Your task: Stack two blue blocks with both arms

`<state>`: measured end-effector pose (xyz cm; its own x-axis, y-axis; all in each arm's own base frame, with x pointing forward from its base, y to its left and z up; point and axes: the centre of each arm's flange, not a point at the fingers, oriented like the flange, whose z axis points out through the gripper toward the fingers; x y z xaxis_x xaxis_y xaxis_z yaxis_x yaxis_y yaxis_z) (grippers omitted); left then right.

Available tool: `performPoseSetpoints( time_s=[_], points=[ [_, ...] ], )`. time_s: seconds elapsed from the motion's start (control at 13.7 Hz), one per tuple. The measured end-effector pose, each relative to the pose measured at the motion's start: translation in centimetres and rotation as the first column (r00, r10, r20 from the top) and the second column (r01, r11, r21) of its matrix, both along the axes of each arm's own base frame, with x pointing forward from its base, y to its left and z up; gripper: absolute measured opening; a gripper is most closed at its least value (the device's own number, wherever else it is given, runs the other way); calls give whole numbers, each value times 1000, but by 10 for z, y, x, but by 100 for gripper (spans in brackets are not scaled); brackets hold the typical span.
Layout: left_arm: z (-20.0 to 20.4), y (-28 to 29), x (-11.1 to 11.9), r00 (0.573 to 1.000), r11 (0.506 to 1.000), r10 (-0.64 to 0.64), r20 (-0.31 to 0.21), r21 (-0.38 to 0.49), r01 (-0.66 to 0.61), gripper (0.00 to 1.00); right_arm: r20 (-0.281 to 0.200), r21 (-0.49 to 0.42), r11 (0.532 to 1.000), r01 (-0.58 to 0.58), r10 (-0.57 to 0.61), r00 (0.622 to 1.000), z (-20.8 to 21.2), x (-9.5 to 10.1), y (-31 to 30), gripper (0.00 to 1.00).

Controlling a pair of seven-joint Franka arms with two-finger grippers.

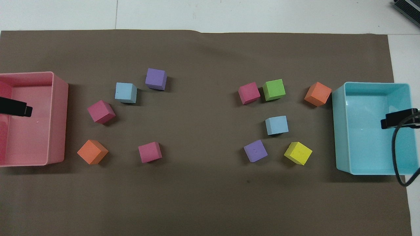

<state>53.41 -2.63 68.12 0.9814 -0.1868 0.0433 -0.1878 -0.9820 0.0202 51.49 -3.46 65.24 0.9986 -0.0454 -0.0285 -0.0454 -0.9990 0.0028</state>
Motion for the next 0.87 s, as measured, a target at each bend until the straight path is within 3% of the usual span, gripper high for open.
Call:
performPoseSetpoints(
  time_s=[0.87],
  points=[
    [-5,-1,-2,998,1000,2,-59,4,-2,100,-4,0,1000,0,0,1000,-2,0,0,100]
  ],
)
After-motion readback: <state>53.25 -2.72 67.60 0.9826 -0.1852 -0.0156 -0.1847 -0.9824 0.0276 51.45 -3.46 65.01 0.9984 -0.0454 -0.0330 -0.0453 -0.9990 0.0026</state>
